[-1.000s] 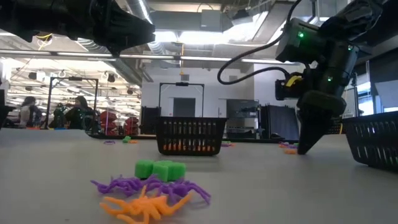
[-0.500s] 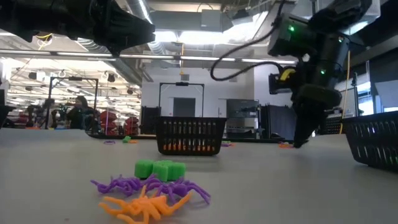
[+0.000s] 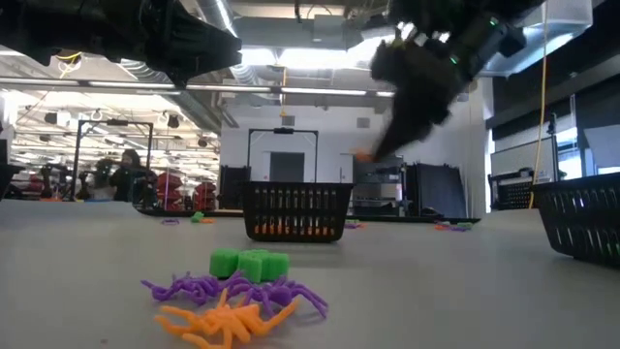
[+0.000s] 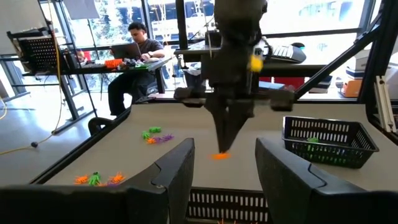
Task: Sort Halloween decoration
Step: Put the orange spider toy into the top black bin, then put the violet spider toy into the bottom left black bin
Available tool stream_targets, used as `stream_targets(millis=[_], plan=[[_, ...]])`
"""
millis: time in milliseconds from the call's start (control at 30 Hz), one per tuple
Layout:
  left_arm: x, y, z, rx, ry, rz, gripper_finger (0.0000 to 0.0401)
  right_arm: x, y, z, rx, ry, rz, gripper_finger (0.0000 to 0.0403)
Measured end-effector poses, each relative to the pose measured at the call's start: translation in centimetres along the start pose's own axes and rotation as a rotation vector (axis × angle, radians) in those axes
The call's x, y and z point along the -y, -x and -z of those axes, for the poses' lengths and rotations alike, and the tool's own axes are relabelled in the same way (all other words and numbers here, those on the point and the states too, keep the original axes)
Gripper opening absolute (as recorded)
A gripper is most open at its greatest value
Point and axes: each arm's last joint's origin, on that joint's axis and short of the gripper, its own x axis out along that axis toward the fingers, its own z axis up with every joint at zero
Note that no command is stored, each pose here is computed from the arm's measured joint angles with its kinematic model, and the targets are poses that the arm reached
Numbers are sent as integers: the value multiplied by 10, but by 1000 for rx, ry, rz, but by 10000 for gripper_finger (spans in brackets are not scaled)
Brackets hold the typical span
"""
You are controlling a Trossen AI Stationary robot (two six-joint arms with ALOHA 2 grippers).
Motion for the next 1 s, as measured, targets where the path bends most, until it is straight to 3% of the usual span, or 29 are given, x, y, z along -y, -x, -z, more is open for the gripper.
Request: stream_targets(millis=[100, 267, 367, 500, 633, 733, 833, 1000], plan=[[0, 0, 0, 0, 0, 0, 162, -5, -2, -13, 126, 25, -101, 1], [0, 0, 0, 4, 2, 0, 162, -9, -10, -26, 283, 20, -144, 1], [0, 0, 0, 5, 2, 0, 162, -11, -17, -27, 305, 24, -180, 8], [0, 0, 0, 5, 0, 0, 162, -11, -21, -25, 292, 26, -184, 55], [0, 0, -1, 5, -4, 0, 162, -10, -19, -24, 278, 37, -163, 117], [0, 0, 0, 4, -5, -1, 162, -7, -13, -24, 275, 53, -77, 147], [0, 0, 0, 4, -5, 0, 162, 4, -2, -23, 234, 50, 36, 158], [0, 0, 0, 4, -6, 0, 162, 29, 24, -27, 219, 7, 61, 155]])
